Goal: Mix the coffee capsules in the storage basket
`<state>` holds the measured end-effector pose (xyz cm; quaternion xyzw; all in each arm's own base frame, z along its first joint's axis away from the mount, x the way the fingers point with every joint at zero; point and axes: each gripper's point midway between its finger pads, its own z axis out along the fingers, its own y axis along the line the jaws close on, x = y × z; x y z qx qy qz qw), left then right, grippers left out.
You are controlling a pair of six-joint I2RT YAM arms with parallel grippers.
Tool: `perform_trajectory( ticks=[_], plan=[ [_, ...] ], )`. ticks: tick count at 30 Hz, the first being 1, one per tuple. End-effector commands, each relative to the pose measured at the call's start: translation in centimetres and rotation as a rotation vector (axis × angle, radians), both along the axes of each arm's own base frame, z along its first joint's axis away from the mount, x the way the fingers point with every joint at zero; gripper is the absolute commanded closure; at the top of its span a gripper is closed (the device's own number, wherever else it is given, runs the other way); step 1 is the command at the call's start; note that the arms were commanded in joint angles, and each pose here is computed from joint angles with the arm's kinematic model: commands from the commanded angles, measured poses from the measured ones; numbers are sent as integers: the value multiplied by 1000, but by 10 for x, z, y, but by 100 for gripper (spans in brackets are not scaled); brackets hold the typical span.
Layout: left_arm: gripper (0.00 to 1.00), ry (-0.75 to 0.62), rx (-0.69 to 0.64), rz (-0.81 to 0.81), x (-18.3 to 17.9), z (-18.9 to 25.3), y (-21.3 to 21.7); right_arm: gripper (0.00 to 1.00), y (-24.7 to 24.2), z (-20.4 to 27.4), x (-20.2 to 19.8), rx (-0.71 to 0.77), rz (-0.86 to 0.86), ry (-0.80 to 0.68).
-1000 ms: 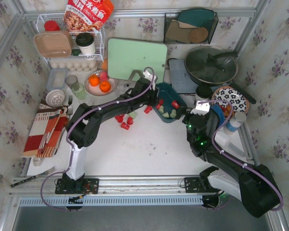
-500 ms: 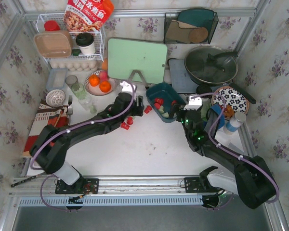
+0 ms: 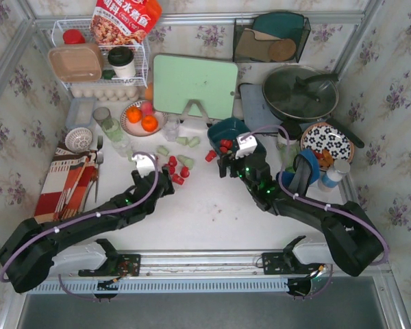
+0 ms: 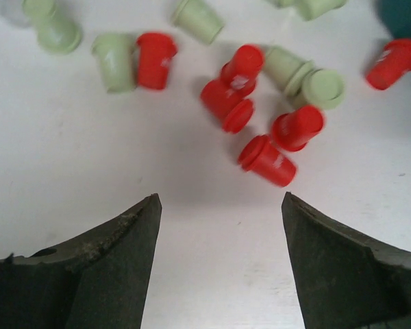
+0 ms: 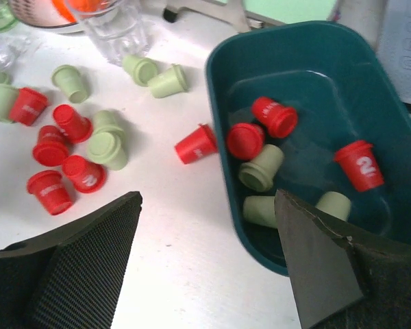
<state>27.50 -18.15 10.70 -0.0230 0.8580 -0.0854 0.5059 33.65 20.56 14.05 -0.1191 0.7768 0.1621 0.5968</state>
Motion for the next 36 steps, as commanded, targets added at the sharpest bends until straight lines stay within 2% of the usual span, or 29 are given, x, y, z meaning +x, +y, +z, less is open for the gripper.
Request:
perform_trajectory(
  ticks=[1, 4, 8, 11, 14, 19, 26, 36],
  plan=[
    [25, -43, -20, 223, -10, -18, 31, 14, 18, 4, 1, 3, 14, 8],
    [24, -37, 21, 225, -15, -34, 29, 15, 37, 6, 3, -19, 32, 11],
    [19, -20, 171, 290, -21, -36, 41, 15, 63, 10, 4, -31, 56, 13],
    [11, -20, 220, 312, -24, -40, 47, 15, 82, 5, 7, -4, 80, 39],
    [1, -41, 206, 296, -27, -40, 52, 17, 101, -5, 10, 26, 106, 88],
    [1, -102, 150, 121, -27, -35, 37, 21, 129, -23, 19, 36, 107, 159],
    [1, -100, 180, 149, -30, -36, 51, 24, 150, -53, 33, 6, 56, 246],
    [1, -104, 187, 171, -34, -36, 61, 27, 152, -89, 48, -61, -38, 312]
  ],
)
